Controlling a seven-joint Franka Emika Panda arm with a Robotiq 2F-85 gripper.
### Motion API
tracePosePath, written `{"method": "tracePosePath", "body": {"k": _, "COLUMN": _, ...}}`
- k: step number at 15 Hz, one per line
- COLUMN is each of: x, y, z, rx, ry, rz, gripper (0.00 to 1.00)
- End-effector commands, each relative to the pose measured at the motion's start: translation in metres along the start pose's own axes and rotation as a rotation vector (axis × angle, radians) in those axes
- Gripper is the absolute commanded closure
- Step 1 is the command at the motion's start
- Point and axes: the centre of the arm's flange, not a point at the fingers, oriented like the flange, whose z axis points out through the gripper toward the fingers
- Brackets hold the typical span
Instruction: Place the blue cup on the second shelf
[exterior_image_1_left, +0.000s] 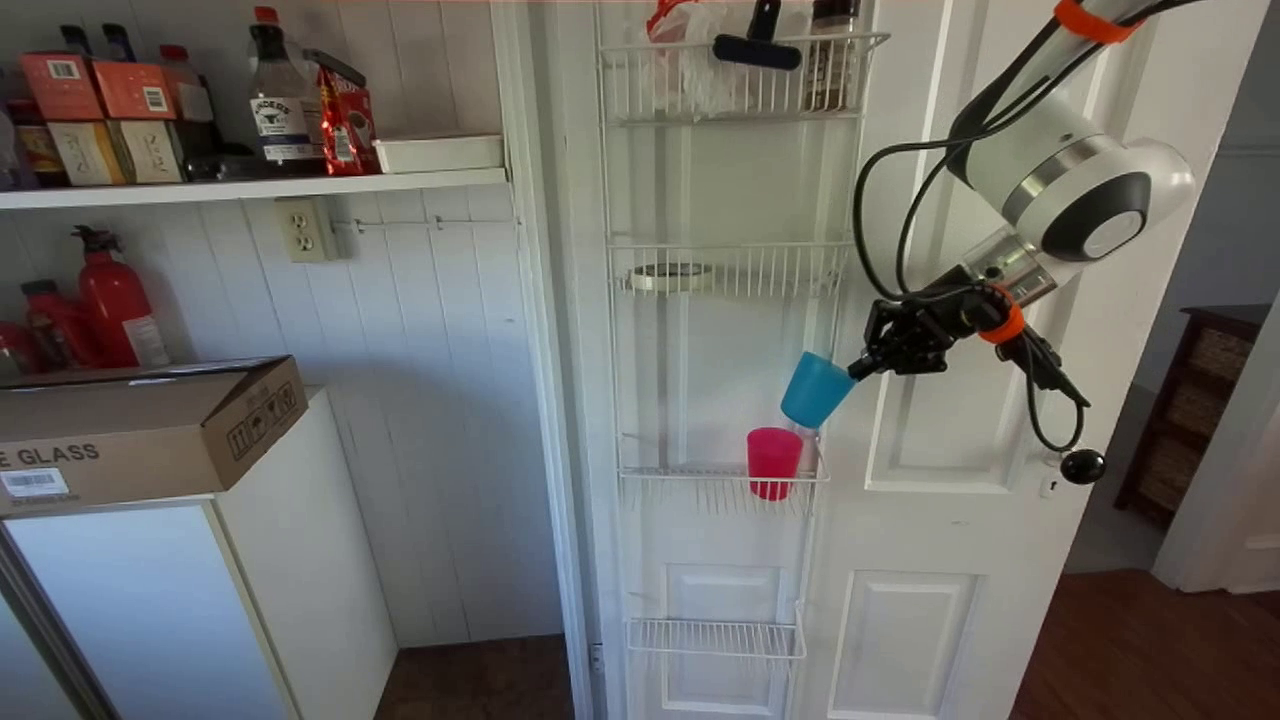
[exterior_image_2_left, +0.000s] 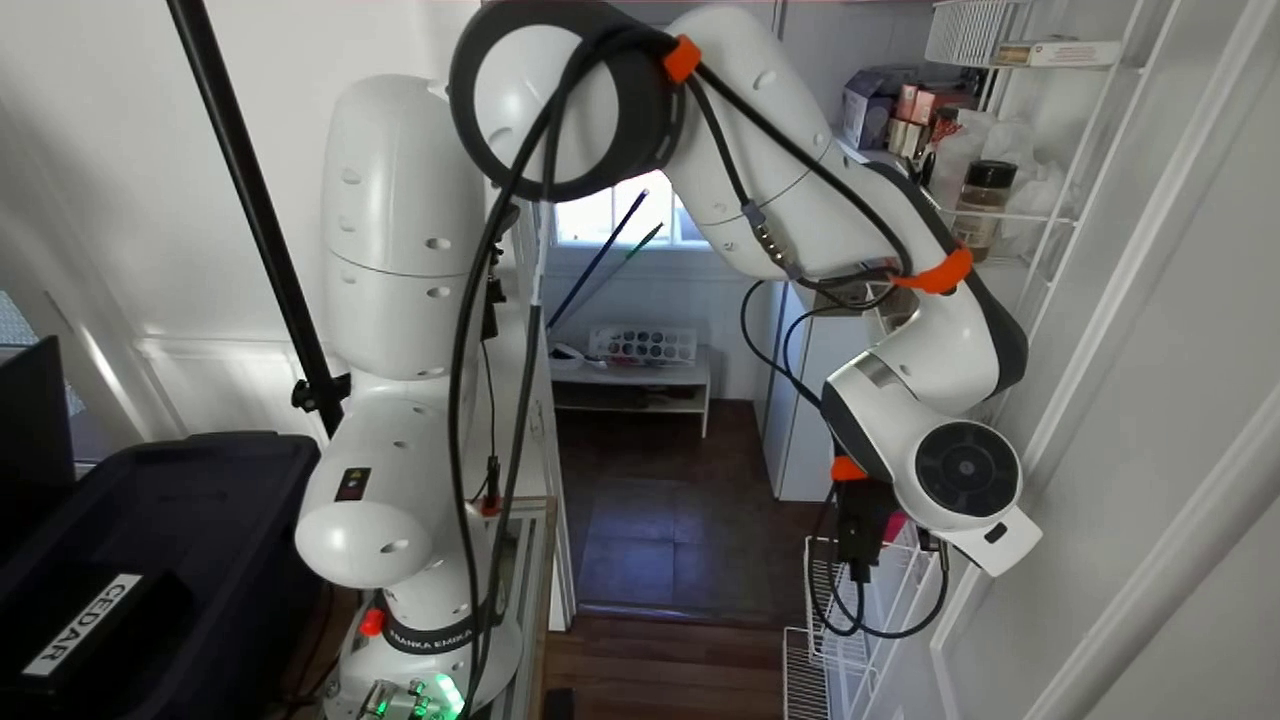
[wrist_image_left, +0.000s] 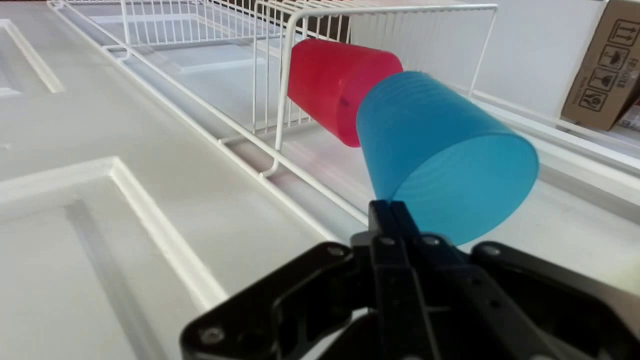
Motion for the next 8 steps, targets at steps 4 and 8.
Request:
{"method": "tracePosePath", "body": {"k": 4, "x": -0.001, "y": -0.005, "z": -0.069, "rx": -0.084, "ry": -0.076, "rz": -0.061, "gripper": 1.0}}
{"method": "tracePosePath", "body": {"k": 8, "x": 0.001, "y": -0.002, "z": -0.058, "rx": -0.075, "ry": -0.091, "rz": -0.075, "gripper": 0.98}}
